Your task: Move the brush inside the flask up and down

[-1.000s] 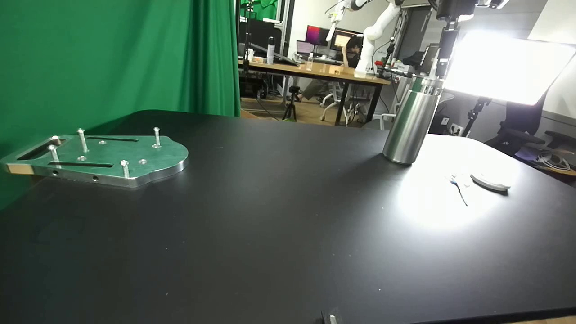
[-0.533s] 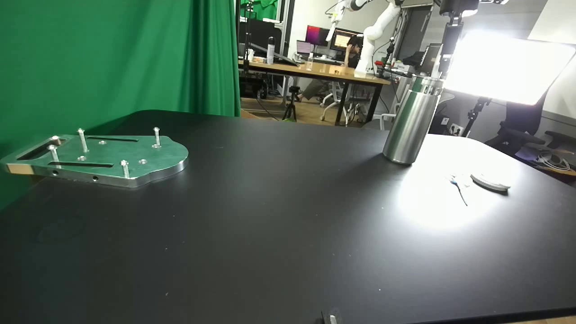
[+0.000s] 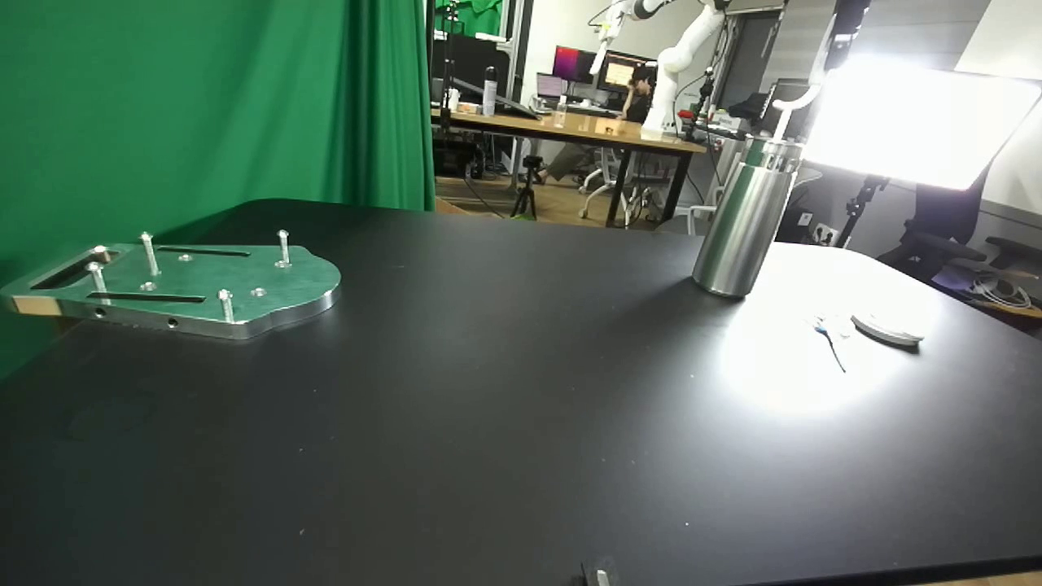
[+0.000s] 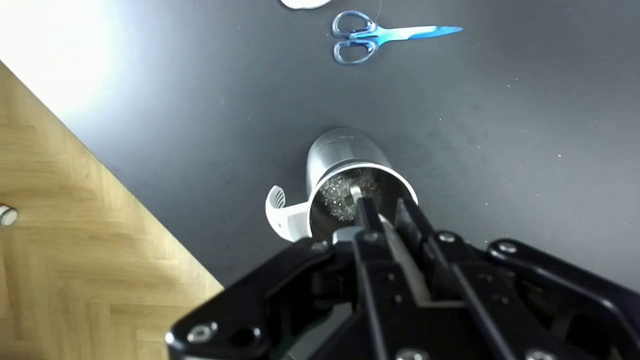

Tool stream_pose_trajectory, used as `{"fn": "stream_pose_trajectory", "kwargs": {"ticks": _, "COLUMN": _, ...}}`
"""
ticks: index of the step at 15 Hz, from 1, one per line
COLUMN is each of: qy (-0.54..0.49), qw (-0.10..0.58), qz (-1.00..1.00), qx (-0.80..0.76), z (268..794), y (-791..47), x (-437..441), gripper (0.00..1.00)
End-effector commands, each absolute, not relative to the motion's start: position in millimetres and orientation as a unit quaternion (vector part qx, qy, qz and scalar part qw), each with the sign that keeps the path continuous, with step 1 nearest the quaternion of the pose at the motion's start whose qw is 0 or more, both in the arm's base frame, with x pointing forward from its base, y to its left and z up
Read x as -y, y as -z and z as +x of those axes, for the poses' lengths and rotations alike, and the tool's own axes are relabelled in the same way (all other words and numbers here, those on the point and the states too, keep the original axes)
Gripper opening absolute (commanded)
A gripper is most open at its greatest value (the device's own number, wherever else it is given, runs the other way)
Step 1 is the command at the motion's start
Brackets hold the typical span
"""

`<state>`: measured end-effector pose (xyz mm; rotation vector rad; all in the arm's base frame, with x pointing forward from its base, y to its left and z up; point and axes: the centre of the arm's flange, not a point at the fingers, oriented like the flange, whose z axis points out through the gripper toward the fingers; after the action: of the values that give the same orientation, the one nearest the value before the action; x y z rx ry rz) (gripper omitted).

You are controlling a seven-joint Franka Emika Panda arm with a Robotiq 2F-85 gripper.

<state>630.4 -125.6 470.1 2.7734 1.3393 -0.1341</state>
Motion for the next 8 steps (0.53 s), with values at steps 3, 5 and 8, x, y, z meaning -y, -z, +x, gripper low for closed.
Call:
{"fn": "stream_pose_trajectory", "kwargs": {"ticks": 3, "qy": 0.024, "qw": 0.043, "qz": 0.903, "qx": -0.427, "z": 614.9, "y": -524.5, "x": 128.2, "gripper": 0.04}}
{"fn": "stream_pose_trajectory", "kwargs": {"ticks": 5, "qy": 0.016, "qw": 0.047, "qz": 0.903, "qx": -0.427, "z": 611.8, "y": -537.8, "x": 127.8, "gripper": 0.04}}
{"fn": "stream_pose_trajectory", "kwargs": {"ticks": 8, "qy": 0.001, "qw": 0.055, "qz": 0.903, "qx": -0.425, "z": 607.9, "y": -554.9, "x": 127.1, "gripper": 0.04}}
